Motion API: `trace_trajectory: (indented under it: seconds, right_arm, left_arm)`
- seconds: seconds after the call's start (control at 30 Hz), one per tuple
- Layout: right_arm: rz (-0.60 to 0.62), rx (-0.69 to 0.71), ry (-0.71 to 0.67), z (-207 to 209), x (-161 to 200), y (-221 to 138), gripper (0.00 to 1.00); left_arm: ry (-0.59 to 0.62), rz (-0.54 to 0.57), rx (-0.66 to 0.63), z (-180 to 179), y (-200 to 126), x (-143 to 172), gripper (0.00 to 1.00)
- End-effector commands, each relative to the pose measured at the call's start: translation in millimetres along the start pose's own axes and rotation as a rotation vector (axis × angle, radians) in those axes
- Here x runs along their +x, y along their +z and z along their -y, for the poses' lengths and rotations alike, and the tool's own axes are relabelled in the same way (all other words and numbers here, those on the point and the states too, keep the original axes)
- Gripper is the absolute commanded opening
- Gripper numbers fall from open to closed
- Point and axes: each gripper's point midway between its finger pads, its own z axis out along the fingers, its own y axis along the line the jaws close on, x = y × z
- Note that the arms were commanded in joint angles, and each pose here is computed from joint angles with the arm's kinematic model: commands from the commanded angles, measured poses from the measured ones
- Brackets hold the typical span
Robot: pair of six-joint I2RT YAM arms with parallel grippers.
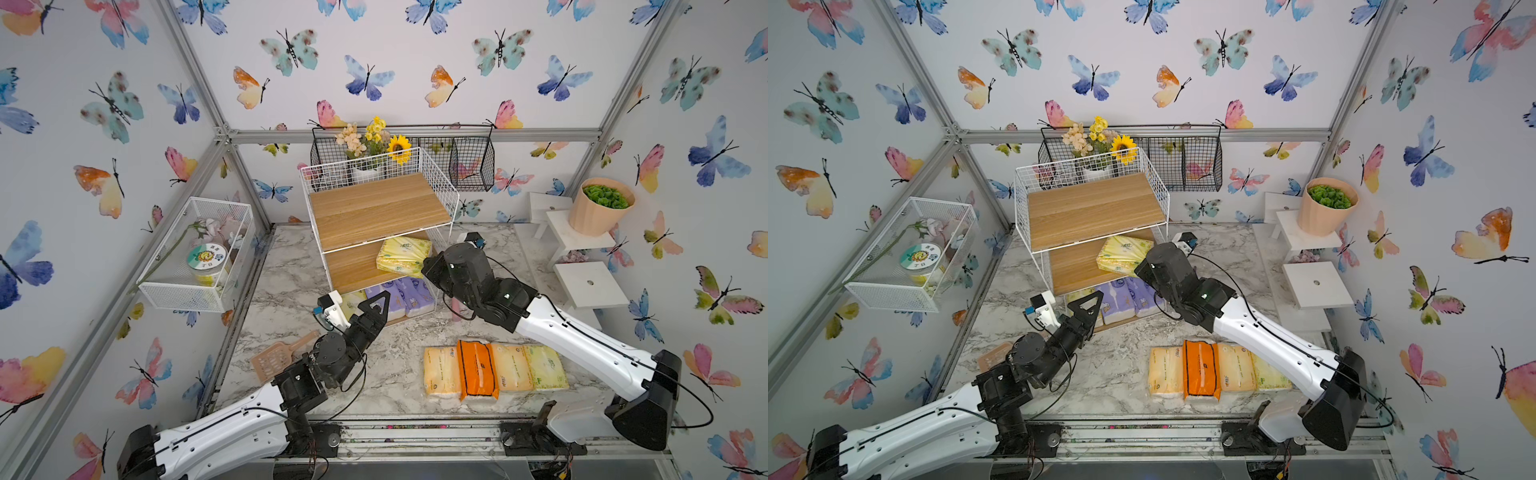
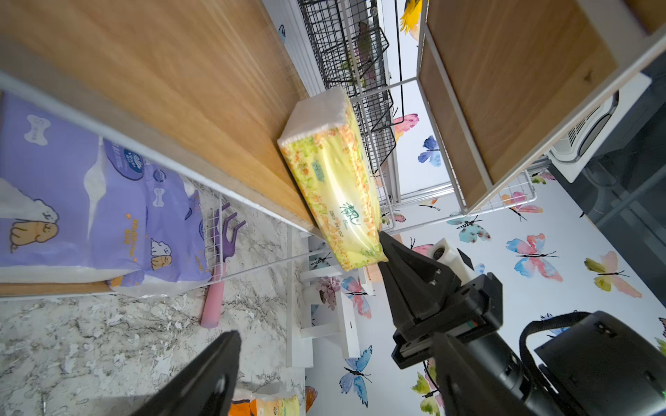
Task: Remove the tissue boxes from the shelf
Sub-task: Pick up a box of tissues from the shelf.
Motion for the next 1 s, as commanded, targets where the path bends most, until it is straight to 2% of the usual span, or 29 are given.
trace_trajectory:
  seconds: [0.0, 0.1, 0.3, 0.7, 0.8, 0.97]
  right_arm:
    - [-0.043, -0.051, -0.019, -6.2, 4.2, -10.5, 0.01]
    - [-0.081, -0.082, -0.026, -8.7, 10.9, -14.2, 0.01]
    - [-0.101, -0.101, -0.036, -8.9, 12.3, -24.0, 0.01]
    - [-0.155, -0.145, -0.043, -8.1, 18.8, -42.9, 0.01]
    - [-0.168, -0.143, -0.038, -6.5, 20.7, -45.2, 0.01]
    - [-0.174, -0.141, -0.03, -1.4, 22.4, -48.6, 0.01]
  left_arm:
    - [-0.077, -0.041, 0.105, 34.5, 7.4, 4.0, 0.96]
    - [-0.101, -0.066, 0.094, 36.0, 18.5, 12.5, 1.0]
    - [-0.148, -0.09, 0.094, 37.1, 37.9, 24.7, 0.99]
    - [-0.199, -0.038, 0.052, 26.2, 63.9, 16.1, 1.0]
    - [-0.205, -0.025, 0.053, 25.4, 67.9, 12.6, 0.95]
    - [-0.209, -0.008, 0.055, 26.1, 71.1, 10.0, 0.8]
